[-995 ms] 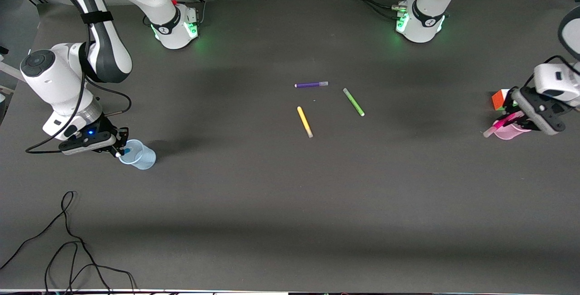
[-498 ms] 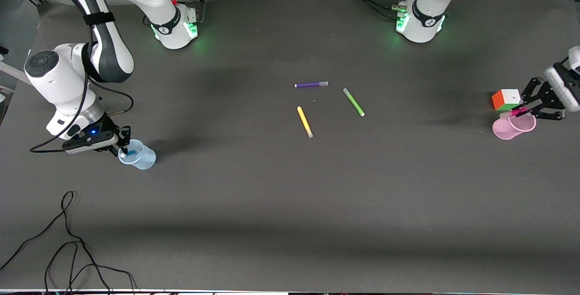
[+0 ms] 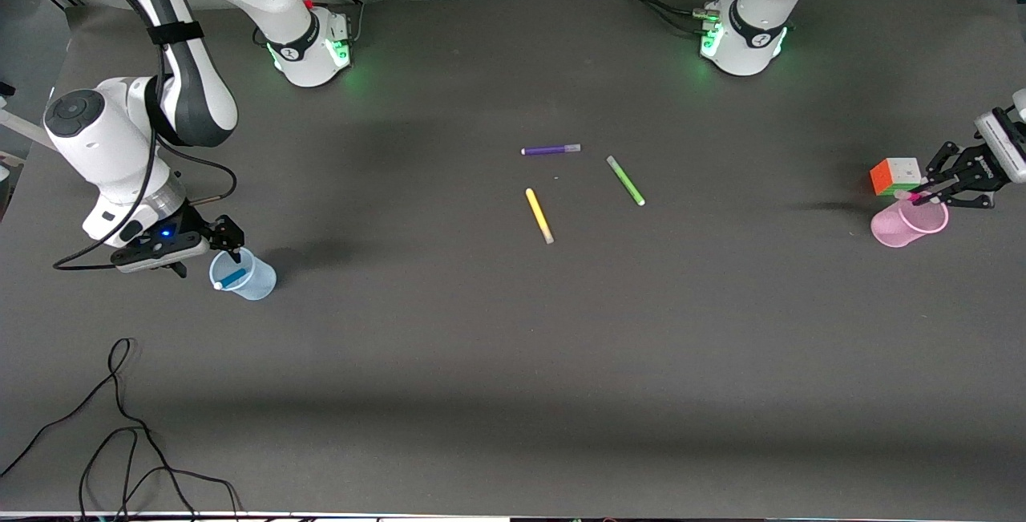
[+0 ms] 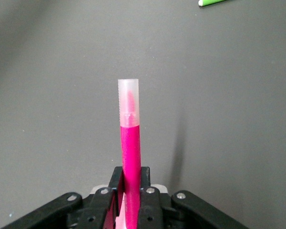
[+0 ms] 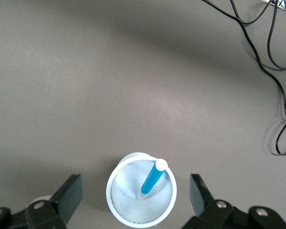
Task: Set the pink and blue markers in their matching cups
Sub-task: 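Lower the pink marker into the pink cup with the left gripper, then open the left gripper and withdraw it while the right gripper retracts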
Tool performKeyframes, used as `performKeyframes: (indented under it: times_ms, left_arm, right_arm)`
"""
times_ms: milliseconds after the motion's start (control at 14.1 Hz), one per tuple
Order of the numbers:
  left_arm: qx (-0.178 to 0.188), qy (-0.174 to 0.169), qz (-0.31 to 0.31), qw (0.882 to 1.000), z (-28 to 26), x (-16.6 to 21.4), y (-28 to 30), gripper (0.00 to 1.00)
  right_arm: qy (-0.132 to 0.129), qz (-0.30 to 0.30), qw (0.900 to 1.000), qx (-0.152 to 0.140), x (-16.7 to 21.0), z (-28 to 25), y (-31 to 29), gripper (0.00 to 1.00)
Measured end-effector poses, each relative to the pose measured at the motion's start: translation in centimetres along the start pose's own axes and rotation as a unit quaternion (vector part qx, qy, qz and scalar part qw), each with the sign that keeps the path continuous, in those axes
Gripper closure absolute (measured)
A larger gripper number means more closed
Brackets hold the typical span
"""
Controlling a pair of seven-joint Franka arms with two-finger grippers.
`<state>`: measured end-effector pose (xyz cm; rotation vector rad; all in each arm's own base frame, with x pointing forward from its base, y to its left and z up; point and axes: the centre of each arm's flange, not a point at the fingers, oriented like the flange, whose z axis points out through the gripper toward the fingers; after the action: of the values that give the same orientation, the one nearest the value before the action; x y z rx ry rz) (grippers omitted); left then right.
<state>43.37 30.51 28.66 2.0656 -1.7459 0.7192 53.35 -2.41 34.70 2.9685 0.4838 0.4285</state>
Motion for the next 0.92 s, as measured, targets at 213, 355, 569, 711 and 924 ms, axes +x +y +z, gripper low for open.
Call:
performKeyframes:
  times_ms: [213, 355, 569, 711, 924]
  left_arm:
    - [0.004, 0.039, 0.016, 0.999, 0.7, -2.2, -0.2, 0.82]
    - [0.008, 0.066, 0.020, 0.998, 1.3, -4.2, 0.0, 0.82]
    - [0.012, 0.082, 0.023, 0.996, 1.5, -5.7, -0.3, 0.82]
    - [0.015, 0.084, 0.029, 0.996, 1.2, -5.9, -0.6, 0.82]
    - [0.021, 0.084, 0.039, 0.995, 0.3, -6.0, -1.1, 0.82]
  right_arm:
    - [-0.023, -0.001, 1.000, 0.008, 0.5, -0.5, 0.1, 0.00]
    - [-0.037, -0.003, 0.999, 0.014, 1.7, -1.8, 0.2, 0.00]
    - [-0.060, -0.005, 0.998, 0.032, 4.5, -5.2, -0.2, 0.00]
    - [-0.081, -0.013, 0.996, 0.045, 6.8, -8.9, -0.6, 0.00]
    - [-0.102, -0.018, 0.993, 0.056, 9.0, -14.8, -0.3, 0.00]
